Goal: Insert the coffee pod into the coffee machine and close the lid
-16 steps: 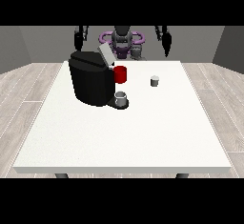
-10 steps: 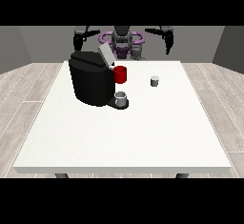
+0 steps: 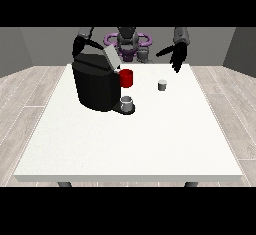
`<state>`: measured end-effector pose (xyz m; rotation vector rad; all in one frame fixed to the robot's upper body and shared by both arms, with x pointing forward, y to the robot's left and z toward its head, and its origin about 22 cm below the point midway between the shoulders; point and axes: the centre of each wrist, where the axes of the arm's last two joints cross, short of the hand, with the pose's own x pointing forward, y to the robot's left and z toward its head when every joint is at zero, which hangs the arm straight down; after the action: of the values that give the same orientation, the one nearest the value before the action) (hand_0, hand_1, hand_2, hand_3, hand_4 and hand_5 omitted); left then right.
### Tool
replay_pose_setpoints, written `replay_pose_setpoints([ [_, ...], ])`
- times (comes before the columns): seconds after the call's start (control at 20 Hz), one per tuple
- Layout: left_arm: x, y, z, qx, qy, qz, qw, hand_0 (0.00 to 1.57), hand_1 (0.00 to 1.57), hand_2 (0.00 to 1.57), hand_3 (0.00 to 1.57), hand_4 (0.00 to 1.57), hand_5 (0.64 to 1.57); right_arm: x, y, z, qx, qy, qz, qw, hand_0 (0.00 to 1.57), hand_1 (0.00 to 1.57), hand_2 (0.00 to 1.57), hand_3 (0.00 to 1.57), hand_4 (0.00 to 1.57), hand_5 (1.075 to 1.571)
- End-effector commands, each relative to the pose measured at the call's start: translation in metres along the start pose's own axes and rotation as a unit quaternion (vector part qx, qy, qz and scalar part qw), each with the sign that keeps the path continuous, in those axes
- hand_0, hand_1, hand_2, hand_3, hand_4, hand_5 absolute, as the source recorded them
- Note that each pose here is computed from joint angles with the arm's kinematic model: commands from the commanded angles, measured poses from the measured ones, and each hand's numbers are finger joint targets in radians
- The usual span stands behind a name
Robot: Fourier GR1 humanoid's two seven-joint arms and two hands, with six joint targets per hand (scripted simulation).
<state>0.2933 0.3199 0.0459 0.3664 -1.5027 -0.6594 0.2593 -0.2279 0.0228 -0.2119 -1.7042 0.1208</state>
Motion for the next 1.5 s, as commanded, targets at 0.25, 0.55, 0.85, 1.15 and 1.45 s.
replay_pose_setpoints([
  [0.25, -0.002, 0.022, -0.038, -0.027, 0.051, -0.082, 0.995, 0.00, 0.00, 0.00, 0.00, 0.00, 1.571, 0.020, 0.012, -0.023, 0.011, -0.009, -0.008, 0.9999, 0.00, 0.00, 0.00, 0.00, 0.00, 1.571],
  [0.55, -0.032, -0.015, -0.039, -0.039, 0.062, -0.122, 0.990, 0.00, 0.00, 0.00, 0.00, 0.00, 1.571, 0.009, 0.025, -0.014, 0.001, 0.019, 0.000, 0.9998, 0.00, 0.00, 0.00, 0.00, 0.00, 1.571],
  [0.85, -0.020, -0.019, -0.055, -0.031, 0.036, -0.158, 0.986, 0.95, 0.95, 0.97, 0.66, 0.00, 1.571, -0.010, 0.022, -0.025, 0.000, 0.064, -0.029, 0.9975, 0.00, 0.00, 0.00, 0.00, 0.00, 1.571],
  [1.15, -0.016, -0.012, -0.071, -0.004, 0.004, -0.242, 0.970, 1.04, 1.04, 1.11, 0.91, 0.46, 1.571, 0.002, 0.032, -0.037, 0.023, 0.013, -0.018, 0.9995, 0.00, 0.00, 0.00, 0.00, 0.00, 1.571],
  [1.45, -0.020, -0.019, -0.075, -0.058, 0.040, -0.316, 0.946, 0.87, 0.87, 1.02, 0.88, 0.34, 1.571, 0.003, 0.029, -0.049, 0.025, 0.031, 0.004, 0.9992, 0.00, 0.00, 0.00, 0.00, 0.00, 1.571],
])
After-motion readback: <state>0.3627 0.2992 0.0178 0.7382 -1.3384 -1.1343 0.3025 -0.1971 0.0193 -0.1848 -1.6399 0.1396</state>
